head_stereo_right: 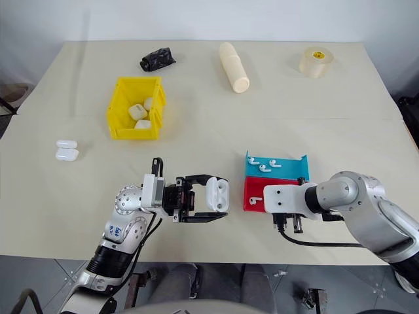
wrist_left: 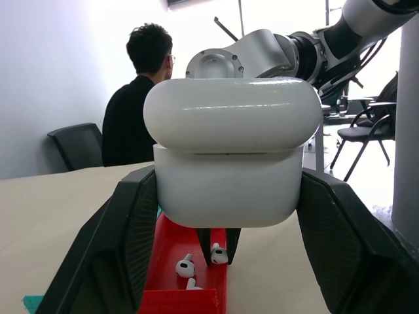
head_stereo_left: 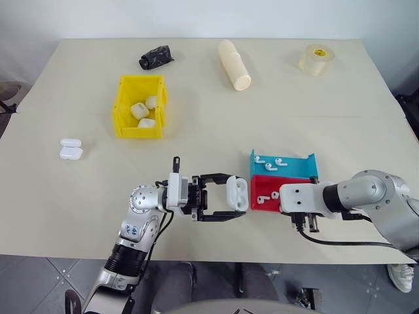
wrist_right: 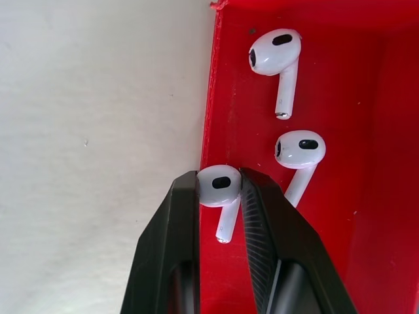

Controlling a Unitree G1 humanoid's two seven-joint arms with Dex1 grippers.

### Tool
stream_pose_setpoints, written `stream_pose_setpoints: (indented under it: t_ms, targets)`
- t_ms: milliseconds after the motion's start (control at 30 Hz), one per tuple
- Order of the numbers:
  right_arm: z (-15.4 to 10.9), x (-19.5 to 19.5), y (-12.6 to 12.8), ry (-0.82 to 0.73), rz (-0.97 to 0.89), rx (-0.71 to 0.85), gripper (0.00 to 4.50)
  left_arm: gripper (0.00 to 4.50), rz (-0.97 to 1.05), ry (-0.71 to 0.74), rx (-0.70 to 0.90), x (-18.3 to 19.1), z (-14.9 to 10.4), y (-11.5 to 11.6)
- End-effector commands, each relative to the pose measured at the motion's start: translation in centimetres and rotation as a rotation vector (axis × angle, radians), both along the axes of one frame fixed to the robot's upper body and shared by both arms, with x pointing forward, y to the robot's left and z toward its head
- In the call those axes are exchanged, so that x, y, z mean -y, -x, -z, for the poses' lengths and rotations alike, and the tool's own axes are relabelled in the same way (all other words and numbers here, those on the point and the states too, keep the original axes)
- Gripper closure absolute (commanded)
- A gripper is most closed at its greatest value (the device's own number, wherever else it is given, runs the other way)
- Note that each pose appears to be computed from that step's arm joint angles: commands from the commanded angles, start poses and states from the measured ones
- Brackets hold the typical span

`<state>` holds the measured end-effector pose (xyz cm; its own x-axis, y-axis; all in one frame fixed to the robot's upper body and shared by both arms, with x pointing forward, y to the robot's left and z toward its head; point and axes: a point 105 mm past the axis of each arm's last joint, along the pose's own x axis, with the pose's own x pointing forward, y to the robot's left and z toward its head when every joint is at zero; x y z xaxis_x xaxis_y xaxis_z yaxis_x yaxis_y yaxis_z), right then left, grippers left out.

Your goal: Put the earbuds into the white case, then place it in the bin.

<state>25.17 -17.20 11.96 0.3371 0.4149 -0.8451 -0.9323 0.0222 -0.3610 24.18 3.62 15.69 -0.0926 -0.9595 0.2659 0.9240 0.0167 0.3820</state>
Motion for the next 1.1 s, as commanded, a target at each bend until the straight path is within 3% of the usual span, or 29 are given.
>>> stream_pose_setpoints:
  t_ms: [33,200,267,367,567,700,1100]
  targets:
    - [-2.0,-0.9,0.6,-0.118,-0.044,0.027,3.99,1.71,0.018,0.021,0.041,-0.1,-0.9,0.5]
    - [-4.7,-1.5,1.5,-0.381,-0.067,0.076,3.99,1.71,0.027,0.015,0.045,-0.5,-1.0,0.3]
    - [-6.3,-2.8,2.4,-0.557,-0.147,0.139,3.99,1.71,0.030,0.010,0.042,-0.6,-1.0,0.1]
    - [-8.6,-3.9,2.4,-0.844,-0.096,0.235,3.99,1.71,0.033,0.002,0.037,-0.8,-1.1,-0.1]
    - [-10.6,-5.7,3.3,-1.218,-0.043,0.253,3.99,1.71,0.045,-0.025,0.014,-0.9,-1.2,-0.2]
    - [-11.4,-7.0,3.7,-1.358,-0.042,0.255,3.99,1.71,0.036,-0.036,-0.002,-1.1,-1.3,-0.4]
    - [-9.7,-9.9,4.4,-1.494,-0.030,0.152,3.99,1.71,0.008,-0.022,-0.026,-1.1,-1.8,-0.5]
